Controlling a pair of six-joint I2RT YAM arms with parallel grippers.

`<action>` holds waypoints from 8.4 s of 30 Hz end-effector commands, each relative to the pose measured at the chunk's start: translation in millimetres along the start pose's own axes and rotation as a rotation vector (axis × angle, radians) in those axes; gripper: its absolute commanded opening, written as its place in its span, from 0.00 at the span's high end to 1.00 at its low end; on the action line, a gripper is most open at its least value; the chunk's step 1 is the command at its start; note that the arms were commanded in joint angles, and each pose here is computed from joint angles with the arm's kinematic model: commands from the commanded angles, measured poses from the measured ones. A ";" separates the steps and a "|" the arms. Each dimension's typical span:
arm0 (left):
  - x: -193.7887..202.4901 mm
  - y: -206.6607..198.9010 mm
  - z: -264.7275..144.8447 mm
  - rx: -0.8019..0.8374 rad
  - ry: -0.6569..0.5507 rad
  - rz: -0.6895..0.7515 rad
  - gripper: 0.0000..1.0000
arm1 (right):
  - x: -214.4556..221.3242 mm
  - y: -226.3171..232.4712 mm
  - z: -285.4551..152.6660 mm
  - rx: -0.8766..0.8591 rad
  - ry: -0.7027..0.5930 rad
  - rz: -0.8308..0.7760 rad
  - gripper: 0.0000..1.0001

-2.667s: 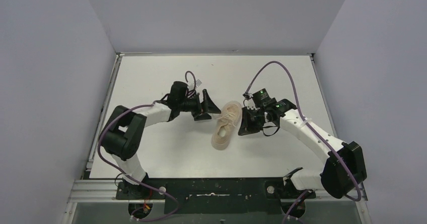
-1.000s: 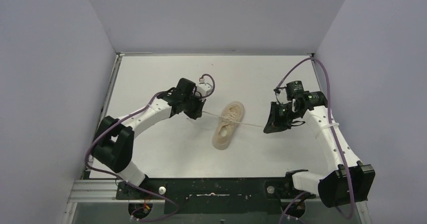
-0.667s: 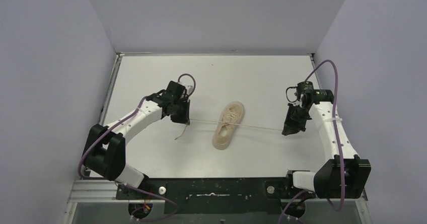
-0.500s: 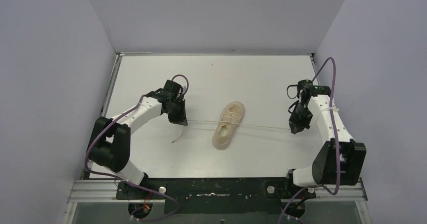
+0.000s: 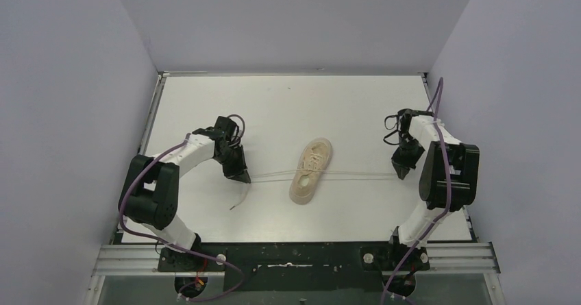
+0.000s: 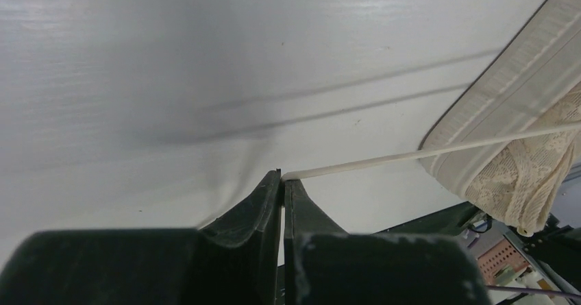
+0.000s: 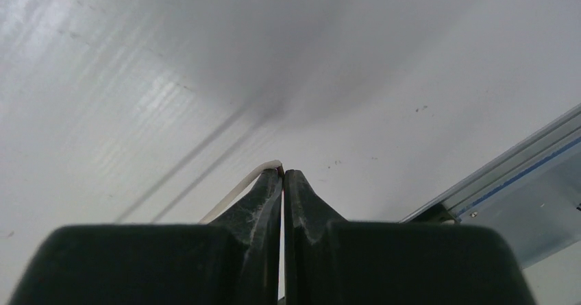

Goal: Tie the shoes

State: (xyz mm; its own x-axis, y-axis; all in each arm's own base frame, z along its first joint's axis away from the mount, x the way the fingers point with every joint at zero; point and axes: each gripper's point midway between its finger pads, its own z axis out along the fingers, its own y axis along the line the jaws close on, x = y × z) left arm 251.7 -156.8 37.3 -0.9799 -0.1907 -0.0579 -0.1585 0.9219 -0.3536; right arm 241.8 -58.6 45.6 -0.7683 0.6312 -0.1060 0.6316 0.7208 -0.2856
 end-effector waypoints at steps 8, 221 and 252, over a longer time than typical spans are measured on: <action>-28.5 -22.1 -34.8 0.047 -0.116 0.294 0.75 | -36.0 28.8 -25.8 -0.155 -0.147 -0.110 1.00; -32.0 -249.5 -1.7 0.924 -0.097 0.468 1.00 | 194.8 96.1 -139.0 -0.677 0.235 -0.648 1.00; -6.7 -227.6 -16.6 0.949 -0.058 0.470 1.00 | 164.2 195.1 -134.1 -1.423 -0.468 -0.994 0.53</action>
State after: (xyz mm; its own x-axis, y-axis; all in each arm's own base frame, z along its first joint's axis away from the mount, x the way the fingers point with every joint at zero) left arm 291.0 -358.4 96.7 -0.9442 0.0870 -0.3176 0.3276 0.3464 -0.8790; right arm 230.7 204.6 73.0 -0.8095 -0.1238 -0.5739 -0.4929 0.6743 0.5499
